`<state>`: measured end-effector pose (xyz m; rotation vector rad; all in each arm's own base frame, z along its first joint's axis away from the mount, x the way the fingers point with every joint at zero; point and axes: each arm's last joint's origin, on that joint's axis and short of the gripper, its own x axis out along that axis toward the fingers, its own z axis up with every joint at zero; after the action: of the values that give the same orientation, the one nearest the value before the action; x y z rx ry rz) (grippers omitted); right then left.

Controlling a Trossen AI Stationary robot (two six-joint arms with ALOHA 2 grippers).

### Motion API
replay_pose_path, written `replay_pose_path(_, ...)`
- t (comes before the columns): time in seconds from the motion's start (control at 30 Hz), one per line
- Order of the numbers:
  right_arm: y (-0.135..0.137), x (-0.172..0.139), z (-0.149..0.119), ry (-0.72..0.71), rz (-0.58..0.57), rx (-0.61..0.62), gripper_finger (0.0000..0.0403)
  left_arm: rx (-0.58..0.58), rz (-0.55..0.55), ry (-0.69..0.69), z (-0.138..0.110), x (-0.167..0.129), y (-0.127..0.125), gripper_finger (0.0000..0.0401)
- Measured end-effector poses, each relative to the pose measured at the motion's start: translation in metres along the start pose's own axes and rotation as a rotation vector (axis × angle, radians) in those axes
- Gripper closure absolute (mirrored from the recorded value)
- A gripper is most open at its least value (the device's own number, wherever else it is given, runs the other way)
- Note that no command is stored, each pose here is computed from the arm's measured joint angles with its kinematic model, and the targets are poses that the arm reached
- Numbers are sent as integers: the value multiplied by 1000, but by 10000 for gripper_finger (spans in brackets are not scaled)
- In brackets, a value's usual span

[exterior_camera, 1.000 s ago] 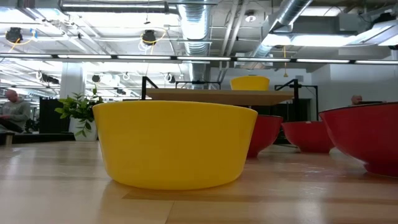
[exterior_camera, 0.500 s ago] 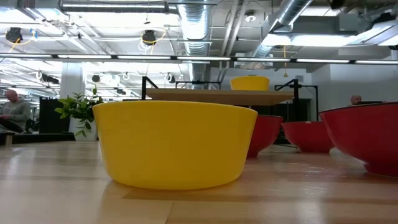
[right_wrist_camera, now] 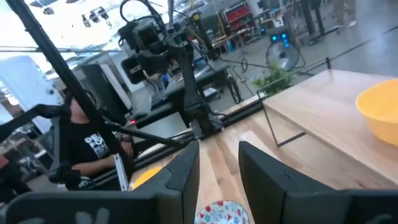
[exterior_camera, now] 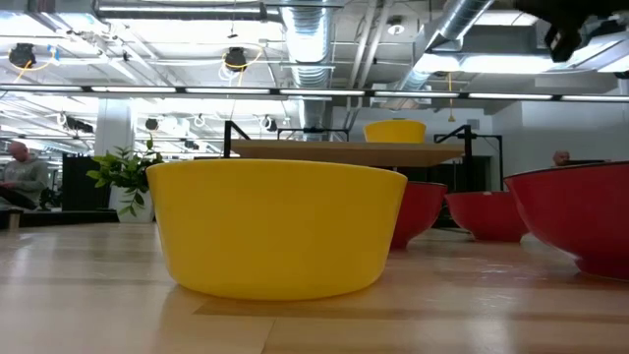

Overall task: Pick & Place Mini bowls
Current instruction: Stack the left yellow bowl on the yellow bowl on the shelf

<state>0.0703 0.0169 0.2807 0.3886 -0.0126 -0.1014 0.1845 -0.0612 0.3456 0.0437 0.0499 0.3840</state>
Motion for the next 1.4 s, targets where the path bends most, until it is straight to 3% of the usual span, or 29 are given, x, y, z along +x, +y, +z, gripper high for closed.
replay_pose_path(0.27, -6, -4, -9, -23, 6, 13, 302, -60, -99, 137, -22, 2, -22, 206)
replay_pose_path(0.47, -7, -5, -8, -28, 7, -43, 302, -252, -268, 422, -48, 1, -30, 206)
replay_pose_path(0.63, -7, -5, -10, -6, 2, -65, 302, -396, -327, 673, -66, 0, -37, 206)
replay_pose_path(0.87, -7, -5, -10, -5, 3, -76, 302, -584, -237, 1041, -89, -18, -43, 206)
replay_pose_path(1.1, -7, -5, -11, -4, 4, -85, 302, -802, -23, 1263, -98, -47, -49, 206)
replay_pose_path(1.4, -7, -5, -10, -7, 5, -84, 302, -756, -27, 1337, -109, -70, -72, 206)
